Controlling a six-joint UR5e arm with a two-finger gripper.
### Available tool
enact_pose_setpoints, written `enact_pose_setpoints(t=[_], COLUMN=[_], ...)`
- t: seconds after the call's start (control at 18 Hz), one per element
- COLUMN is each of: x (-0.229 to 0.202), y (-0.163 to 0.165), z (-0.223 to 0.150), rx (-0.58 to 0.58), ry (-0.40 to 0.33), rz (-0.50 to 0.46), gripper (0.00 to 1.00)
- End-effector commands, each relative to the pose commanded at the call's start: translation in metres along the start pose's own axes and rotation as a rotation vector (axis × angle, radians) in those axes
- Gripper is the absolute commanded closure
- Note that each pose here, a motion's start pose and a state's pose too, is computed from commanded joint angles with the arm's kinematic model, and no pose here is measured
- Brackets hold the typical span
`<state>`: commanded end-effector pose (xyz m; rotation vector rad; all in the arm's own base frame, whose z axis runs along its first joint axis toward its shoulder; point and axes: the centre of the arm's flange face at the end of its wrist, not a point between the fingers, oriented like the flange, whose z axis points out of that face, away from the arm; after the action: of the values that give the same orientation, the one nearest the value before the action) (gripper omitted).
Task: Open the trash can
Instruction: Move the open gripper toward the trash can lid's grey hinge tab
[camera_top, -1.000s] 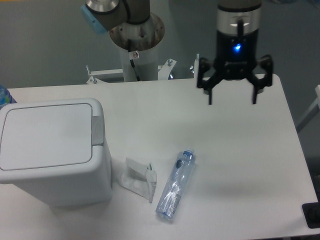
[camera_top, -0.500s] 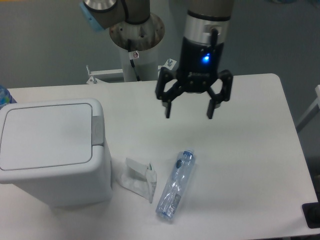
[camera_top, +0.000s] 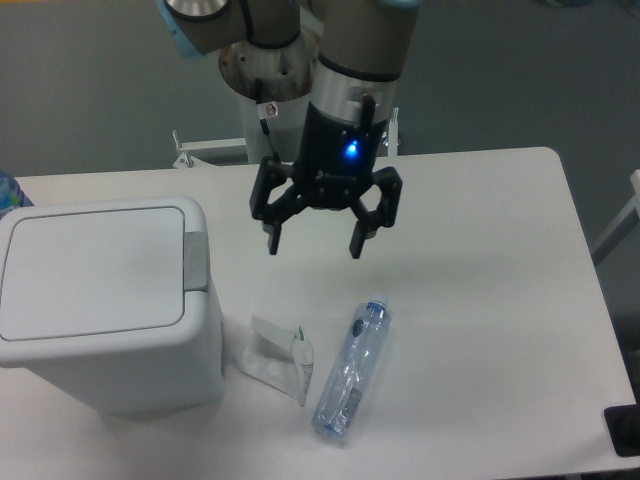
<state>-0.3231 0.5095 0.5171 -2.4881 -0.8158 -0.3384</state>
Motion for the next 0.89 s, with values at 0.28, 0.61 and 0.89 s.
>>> enact_pose_setpoints(t=[0.28,0.61,0.89], x=[-0.006,-0.003,0.003], y=[0.009,0.014,0.014], z=[0.021,0.028,0.031], rx=[-0.037,-0.052,-0.054], ry=[0.033,0.042,0.044], rz=[-0.071,-0.077,-0.083], gripper=[0.0,0.0,0.0])
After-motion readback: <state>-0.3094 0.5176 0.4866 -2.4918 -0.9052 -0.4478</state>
